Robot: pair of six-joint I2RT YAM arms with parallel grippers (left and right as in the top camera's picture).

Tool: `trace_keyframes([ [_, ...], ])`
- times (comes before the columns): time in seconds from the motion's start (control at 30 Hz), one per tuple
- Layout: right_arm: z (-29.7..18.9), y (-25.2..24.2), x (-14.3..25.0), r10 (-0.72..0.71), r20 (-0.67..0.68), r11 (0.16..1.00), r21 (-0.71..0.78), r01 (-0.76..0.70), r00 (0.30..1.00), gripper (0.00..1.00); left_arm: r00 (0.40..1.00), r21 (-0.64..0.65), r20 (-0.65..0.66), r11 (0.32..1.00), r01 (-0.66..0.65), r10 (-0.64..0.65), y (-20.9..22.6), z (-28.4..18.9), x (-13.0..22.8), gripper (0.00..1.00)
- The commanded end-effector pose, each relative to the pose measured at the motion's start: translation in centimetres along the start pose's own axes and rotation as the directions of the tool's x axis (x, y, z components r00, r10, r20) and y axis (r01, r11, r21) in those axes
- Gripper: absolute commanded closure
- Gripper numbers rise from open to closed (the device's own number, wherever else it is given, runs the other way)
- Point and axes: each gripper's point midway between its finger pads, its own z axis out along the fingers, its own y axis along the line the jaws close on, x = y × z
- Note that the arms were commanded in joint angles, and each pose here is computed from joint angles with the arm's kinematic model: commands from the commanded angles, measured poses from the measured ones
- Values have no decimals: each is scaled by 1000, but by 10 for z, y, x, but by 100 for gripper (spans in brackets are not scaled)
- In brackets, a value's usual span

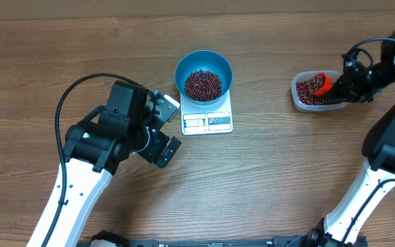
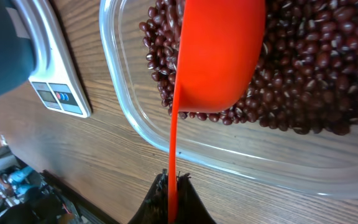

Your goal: Scoop item into bowl and weigh 150g on scale

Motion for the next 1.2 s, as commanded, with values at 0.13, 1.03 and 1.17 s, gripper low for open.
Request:
trace_keyframes([
  [0.13, 6, -6, 10, -3, 14, 991, -134, 5, 1000, 97, 1000, -8, 20, 1000, -22, 22, 2, -5, -7, 0],
  [1.03, -10, 1, 3, 90, 135, 933, -359, -36, 987, 96, 1000, -7, 20, 1000, -22, 22, 2, -5, -7, 0],
  [1.17, -11, 7, 0, 91, 148, 922, -385, -27, 985, 96, 1000, -7, 20, 1000, -22, 22, 2, -5, -7, 0],
])
